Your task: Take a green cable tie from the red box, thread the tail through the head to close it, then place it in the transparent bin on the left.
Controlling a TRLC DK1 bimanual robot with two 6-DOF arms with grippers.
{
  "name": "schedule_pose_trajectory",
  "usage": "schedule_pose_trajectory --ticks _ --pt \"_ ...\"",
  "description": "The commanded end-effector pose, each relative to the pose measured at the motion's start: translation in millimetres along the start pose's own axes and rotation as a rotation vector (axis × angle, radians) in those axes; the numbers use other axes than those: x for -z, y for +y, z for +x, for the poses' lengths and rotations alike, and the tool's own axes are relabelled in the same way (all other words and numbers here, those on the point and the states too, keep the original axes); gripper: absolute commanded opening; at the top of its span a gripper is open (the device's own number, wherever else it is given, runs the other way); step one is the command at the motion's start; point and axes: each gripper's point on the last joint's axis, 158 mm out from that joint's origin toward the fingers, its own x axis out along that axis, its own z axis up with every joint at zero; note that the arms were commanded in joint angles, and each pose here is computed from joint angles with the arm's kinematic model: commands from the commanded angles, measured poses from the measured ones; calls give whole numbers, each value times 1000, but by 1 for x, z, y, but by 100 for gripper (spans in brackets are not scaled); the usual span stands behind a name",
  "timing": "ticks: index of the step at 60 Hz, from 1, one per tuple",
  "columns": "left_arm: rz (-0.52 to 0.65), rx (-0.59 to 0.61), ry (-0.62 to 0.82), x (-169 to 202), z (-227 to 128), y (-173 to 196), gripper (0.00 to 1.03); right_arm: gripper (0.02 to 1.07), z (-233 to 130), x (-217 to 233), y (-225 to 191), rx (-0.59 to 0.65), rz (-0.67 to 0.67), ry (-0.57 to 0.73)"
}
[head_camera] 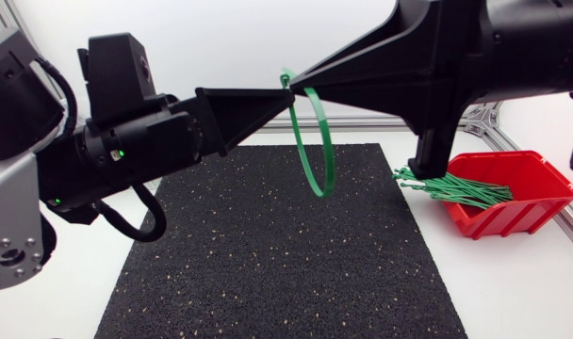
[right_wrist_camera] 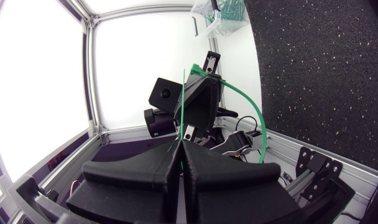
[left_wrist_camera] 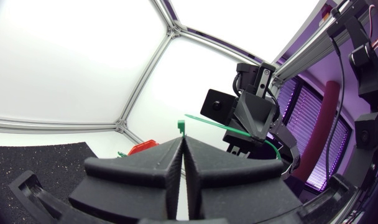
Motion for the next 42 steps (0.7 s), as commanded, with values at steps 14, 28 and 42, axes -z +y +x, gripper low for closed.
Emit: schedule_pose_trajectory --ticks 14,28,42 --pt "11 -12 -40 -12 -5 1 3 8 4 -2 -12 16 48 0" --pt "13 -19 -46 -15 -6 4 3 8 3 -2 -11 12 41 -8" --pt "10 -9 -39 -12 -4 1 3 8 4 -2 -11 13 41 -8"
